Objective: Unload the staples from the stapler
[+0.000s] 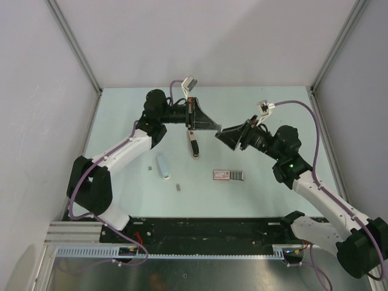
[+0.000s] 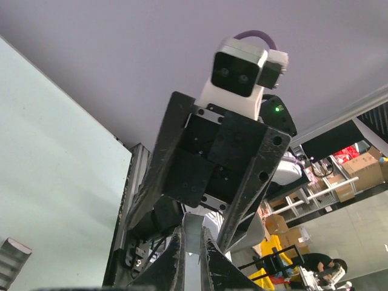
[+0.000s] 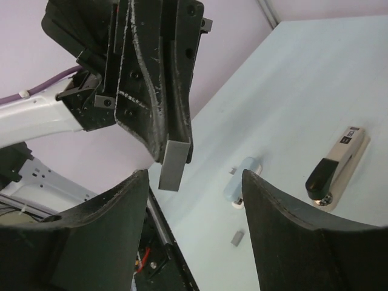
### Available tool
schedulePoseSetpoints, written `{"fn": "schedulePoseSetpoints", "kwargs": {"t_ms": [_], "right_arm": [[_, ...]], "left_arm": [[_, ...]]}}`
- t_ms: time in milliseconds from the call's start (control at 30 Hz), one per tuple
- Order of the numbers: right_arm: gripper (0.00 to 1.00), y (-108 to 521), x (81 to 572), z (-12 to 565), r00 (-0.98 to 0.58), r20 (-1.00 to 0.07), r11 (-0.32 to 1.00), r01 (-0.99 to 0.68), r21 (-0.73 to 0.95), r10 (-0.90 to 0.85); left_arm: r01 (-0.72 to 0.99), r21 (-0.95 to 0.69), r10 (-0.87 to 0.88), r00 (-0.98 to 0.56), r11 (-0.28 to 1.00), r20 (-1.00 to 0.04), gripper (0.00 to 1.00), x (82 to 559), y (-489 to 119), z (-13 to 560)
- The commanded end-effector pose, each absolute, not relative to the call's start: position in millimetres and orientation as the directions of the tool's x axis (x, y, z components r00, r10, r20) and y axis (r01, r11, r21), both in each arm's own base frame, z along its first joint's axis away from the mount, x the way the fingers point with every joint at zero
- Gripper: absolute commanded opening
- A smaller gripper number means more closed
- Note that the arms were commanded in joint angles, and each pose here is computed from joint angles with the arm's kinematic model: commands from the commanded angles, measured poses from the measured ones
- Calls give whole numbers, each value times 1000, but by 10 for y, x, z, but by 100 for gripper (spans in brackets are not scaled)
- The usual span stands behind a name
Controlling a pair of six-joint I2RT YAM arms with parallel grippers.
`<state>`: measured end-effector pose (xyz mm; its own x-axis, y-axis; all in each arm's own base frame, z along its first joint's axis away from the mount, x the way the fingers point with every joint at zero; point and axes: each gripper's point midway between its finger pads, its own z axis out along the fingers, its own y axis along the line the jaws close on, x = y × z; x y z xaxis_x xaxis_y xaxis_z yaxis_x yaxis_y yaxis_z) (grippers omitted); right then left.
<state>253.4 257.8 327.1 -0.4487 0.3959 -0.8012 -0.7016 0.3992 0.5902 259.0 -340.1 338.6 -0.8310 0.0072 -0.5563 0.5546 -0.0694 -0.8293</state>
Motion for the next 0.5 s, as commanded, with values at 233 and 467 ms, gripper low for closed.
{"fn": "schedulePoseSetpoints", "kwargs": {"t_ms": [233, 467], "right_arm": [[56, 2631, 2522, 3573, -446, -774, 311, -734, 604, 450], [43, 2643, 2540, 3530, -459, -768, 318, -722, 615, 446]], "left_arm": [[629, -769, -19, -775, -117, -631, 4, 2435, -3338, 3596], [638, -762, -21, -768, -112, -640, 5, 2434, -3333, 3562]]}}
